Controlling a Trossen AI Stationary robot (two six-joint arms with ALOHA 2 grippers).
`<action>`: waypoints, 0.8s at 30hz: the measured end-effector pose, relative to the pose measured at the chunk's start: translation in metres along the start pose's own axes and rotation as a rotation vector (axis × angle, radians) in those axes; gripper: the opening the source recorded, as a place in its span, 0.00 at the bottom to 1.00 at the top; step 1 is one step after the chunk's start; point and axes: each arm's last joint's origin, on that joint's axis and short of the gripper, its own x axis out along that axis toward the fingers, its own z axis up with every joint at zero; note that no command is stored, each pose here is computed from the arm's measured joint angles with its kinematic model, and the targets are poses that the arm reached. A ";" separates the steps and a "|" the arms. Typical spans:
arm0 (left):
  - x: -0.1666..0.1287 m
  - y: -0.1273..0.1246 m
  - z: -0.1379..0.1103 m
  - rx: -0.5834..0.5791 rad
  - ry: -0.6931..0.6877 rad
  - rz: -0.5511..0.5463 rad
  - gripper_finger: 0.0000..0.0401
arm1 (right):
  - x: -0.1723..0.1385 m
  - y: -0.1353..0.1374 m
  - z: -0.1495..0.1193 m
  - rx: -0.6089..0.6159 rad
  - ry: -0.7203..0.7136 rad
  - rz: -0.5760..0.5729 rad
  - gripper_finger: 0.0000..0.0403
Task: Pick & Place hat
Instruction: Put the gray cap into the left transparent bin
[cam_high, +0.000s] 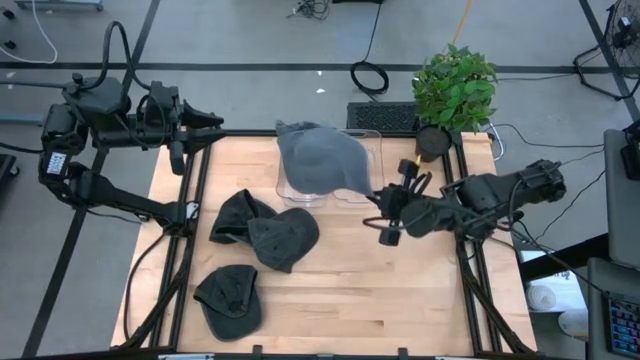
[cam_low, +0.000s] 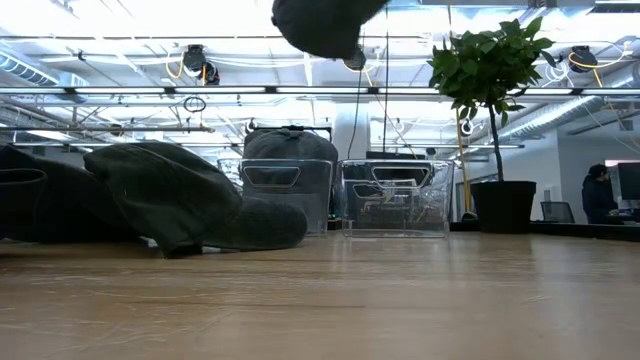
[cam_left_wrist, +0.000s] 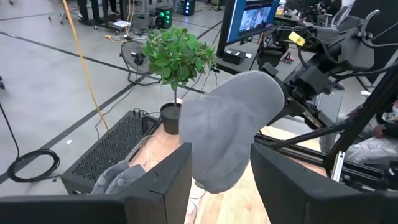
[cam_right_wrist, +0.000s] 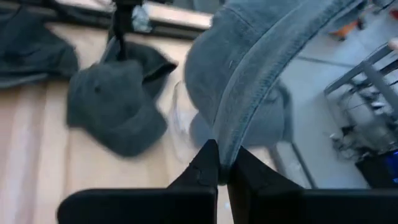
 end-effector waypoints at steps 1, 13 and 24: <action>0.000 0.000 0.000 -0.001 0.000 0.000 0.43 | 0.001 -0.001 0.002 -0.002 -0.015 -0.006 0.00; 0.000 0.000 0.000 -0.049 0.000 0.001 0.43 | 0.023 -0.018 0.039 0.023 -0.258 -0.102 0.00; 0.003 -0.001 0.005 -0.110 -0.047 0.006 0.43 | 0.013 -0.032 0.071 0.037 -0.546 -0.204 0.00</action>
